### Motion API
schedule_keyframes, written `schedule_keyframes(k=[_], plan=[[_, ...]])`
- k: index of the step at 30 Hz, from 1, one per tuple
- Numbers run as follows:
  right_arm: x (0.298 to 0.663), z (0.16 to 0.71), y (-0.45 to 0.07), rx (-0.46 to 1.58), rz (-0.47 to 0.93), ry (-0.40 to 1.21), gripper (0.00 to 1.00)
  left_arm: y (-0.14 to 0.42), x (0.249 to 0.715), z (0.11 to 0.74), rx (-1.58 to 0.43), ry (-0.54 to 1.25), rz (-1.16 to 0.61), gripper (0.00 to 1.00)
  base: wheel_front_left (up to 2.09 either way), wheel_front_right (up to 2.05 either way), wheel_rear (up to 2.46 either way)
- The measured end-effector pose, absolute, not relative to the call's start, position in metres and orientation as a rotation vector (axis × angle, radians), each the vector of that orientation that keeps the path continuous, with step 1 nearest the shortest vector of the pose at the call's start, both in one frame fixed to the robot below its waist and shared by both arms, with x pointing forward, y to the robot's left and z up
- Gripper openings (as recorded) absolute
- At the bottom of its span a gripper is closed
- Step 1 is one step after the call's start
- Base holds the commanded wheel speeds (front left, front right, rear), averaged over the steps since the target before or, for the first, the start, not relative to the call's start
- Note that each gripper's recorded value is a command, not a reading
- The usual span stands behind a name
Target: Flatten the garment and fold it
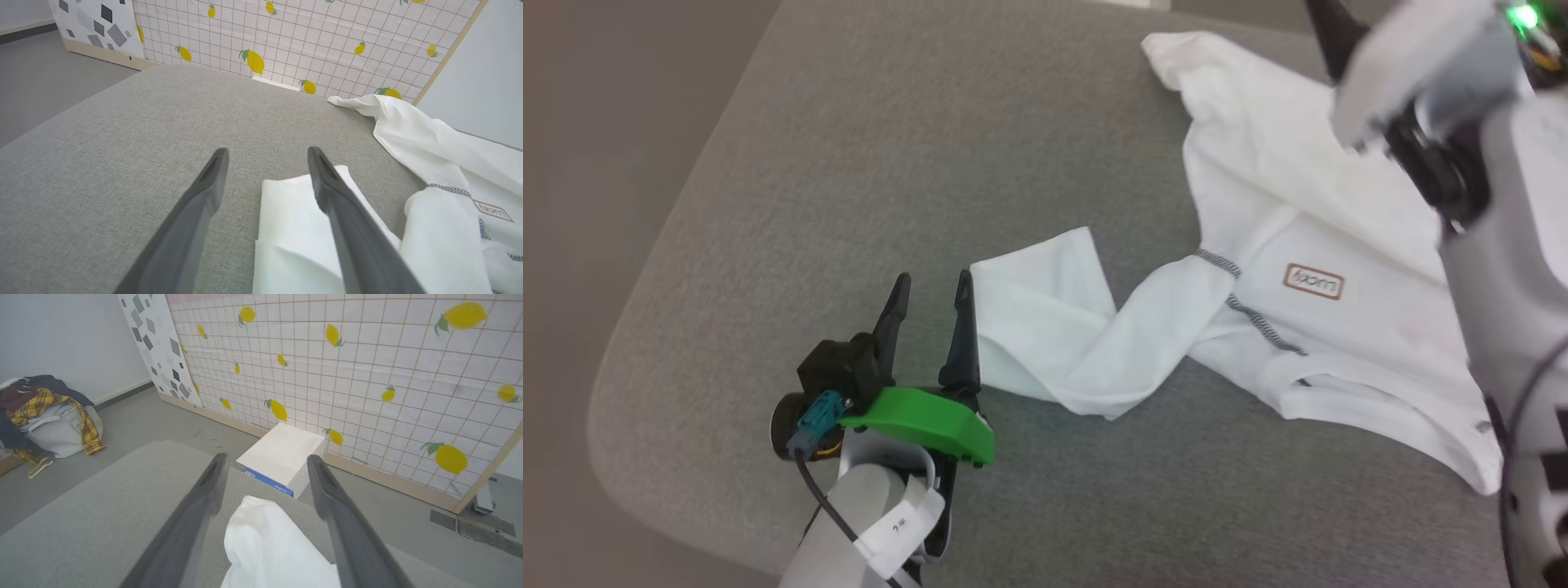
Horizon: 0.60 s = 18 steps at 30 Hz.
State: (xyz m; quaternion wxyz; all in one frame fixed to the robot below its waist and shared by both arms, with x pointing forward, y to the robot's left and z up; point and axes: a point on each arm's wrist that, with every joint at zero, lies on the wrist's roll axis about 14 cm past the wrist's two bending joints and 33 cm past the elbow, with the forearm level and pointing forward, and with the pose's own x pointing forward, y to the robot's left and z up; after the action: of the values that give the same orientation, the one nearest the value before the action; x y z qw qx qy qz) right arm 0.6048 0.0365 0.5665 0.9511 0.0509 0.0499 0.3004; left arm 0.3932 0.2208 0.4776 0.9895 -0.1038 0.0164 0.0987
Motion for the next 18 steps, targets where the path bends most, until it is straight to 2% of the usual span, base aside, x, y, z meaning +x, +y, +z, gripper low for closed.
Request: schedule_keyframes(k=[6,13,18], plan=[[0.567,0.553,-0.062,0.132,0.432,0.097,1.0,0.206,0.388,0.483,-0.224,0.019,0.138,1.0,0.0,0.0,0.0],[0.484,0.512,-0.159,0.163,0.189,0.201,1.0,0.179,0.388,0.498,-0.243,-0.01,0.049,1.0,0.0,0.0,0.0],[0.43,0.493,-0.194,0.213,0.051,0.261,1.0,0.152,0.385,0.491,-0.253,0.046,-0.039,1.0,0.0,0.0,0.0]])
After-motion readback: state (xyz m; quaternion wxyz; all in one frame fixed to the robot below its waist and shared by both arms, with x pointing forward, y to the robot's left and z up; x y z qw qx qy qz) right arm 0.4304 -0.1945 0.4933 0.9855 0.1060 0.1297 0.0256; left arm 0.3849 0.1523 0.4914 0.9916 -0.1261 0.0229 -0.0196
